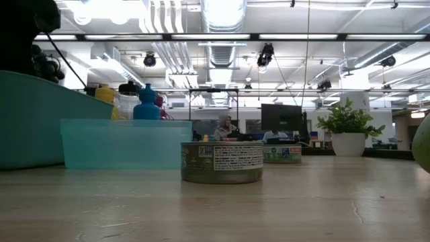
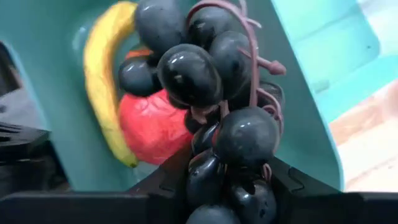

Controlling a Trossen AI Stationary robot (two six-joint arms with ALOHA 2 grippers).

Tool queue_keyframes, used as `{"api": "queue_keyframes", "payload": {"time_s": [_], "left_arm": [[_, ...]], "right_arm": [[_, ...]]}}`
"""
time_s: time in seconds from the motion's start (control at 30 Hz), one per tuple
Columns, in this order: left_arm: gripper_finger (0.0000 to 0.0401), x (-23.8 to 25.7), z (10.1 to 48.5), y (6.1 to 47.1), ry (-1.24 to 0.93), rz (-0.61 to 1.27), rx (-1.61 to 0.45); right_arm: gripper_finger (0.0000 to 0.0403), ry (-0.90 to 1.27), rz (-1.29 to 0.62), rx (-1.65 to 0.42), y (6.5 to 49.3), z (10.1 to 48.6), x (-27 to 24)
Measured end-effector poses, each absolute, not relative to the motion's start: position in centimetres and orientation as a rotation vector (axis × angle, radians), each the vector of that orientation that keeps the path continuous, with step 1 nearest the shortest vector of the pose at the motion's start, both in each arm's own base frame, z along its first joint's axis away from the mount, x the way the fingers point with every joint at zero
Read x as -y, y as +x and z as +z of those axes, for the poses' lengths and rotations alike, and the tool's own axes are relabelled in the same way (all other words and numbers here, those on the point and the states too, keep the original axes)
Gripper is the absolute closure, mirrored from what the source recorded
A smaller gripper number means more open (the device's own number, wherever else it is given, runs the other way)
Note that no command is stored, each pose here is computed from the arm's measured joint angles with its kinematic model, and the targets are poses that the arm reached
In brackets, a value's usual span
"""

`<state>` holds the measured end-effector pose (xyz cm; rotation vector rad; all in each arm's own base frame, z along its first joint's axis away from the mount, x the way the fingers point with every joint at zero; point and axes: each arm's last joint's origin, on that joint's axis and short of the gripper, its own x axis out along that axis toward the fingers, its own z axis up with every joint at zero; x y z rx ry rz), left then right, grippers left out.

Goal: Pick & Place Food Item
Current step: Put the grapes into the green bin

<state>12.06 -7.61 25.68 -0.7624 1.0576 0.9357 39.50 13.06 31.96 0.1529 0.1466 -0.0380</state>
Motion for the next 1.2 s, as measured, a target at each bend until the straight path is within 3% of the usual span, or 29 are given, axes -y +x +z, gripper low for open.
{"api": "queue_keyframes", "payload": {"time_s": [0.33, 0.9, 1.2], "left_arm": [[0.0276, 7.2, 21.7, 11.3, -0.846, 0.908, -1.057], [0.0274, 7.2, 21.5, 11.5, -0.823, 0.882, -1.03], [0.0191, 7.3, 21.4, 11.6, -0.835, 0.876, -1.021]], "right_arm": [[0.0074, 0.153, -0.038, -0.147, 39.5, 32.0, -13.1], [0.0074, 0.153, -0.038, -0.147, 39.5, 32.0, -13.1], [0.0074, 0.153, -0.038, -0.147, 39.5, 32.0, -13.1]]}}
